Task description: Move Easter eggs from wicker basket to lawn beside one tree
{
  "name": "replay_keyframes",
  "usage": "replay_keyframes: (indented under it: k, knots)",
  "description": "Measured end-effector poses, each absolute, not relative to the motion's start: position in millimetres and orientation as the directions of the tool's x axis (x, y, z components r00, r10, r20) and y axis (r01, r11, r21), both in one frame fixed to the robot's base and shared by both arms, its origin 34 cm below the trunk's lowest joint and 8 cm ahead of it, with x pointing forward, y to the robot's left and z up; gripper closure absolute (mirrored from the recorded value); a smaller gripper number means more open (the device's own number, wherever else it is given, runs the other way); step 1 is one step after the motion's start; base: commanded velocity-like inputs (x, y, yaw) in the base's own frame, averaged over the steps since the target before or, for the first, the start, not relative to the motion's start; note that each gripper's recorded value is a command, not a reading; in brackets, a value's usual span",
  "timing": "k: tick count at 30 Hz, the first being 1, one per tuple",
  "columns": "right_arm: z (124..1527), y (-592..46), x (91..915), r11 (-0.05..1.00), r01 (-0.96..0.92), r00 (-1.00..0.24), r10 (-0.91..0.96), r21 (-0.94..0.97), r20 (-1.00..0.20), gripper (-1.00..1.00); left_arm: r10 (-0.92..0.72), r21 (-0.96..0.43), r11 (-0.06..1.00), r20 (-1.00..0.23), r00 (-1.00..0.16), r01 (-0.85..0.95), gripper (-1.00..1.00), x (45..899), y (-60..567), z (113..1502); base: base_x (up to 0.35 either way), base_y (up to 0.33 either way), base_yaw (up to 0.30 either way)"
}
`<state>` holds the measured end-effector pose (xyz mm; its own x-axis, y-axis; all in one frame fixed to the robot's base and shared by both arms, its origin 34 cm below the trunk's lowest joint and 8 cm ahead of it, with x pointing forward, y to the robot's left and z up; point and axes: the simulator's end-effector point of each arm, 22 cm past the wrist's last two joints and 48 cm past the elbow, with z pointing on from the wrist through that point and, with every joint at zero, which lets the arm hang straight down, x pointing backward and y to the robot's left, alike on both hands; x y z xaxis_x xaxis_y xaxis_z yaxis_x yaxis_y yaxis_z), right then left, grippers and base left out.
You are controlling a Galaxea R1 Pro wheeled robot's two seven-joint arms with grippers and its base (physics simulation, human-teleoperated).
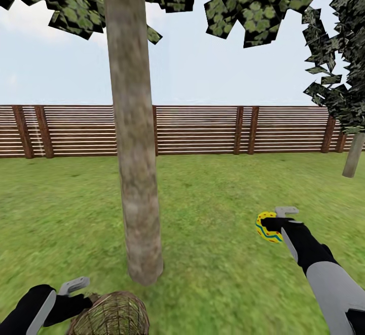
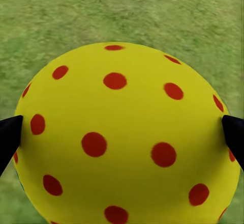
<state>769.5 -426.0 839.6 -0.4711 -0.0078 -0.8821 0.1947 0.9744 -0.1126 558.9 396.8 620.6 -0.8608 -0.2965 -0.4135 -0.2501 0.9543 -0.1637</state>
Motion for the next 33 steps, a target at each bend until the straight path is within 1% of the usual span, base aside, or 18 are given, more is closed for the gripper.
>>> replay_keyframes:
  k: [8, 11, 18, 28, 33]
  knots:
    - [829, -428, 769, 0.973, 0.198, -0.445, -0.019, -0.119, -0.895, 1.00, -0.310, -0.170, 0.950, -0.410, -0.858, -0.262, -1.00, 556, 399, 605, 0.000, 0.000, 0.000]
    - [822, -425, 768, 0.974, 0.193, -0.437, -0.023, -0.119, -0.899, 1.00, -0.323, -0.165, 0.946, -0.372, -0.870, -0.280, -1.00, 543, 402, 585, 0.000, 0.000, 0.000]
    - [810, -425, 765, 0.974, 0.192, -0.413, -0.033, -0.123, -0.910, 1.00, -0.330, -0.166, 0.943, -0.364, -0.871, -0.288, -1.00, 538, 405, 569, 0.000, 0.000, 0.000]
    - [787, -418, 762, 0.976, 0.184, -0.421, -0.031, -0.119, -0.906, 1.00, -0.325, -0.163, 0.945, -0.371, -0.870, -0.283, -1.00, 537, 402, 549, 0.000, 0.000, 0.000]
    - [774, -418, 759, 0.975, 0.183, -0.429, -0.033, -0.122, -0.903, 1.00, -0.313, -0.158, 0.949, -0.410, -0.857, -0.271, -1.00, 548, 406, 557, 0.000, 0.000, 0.000]
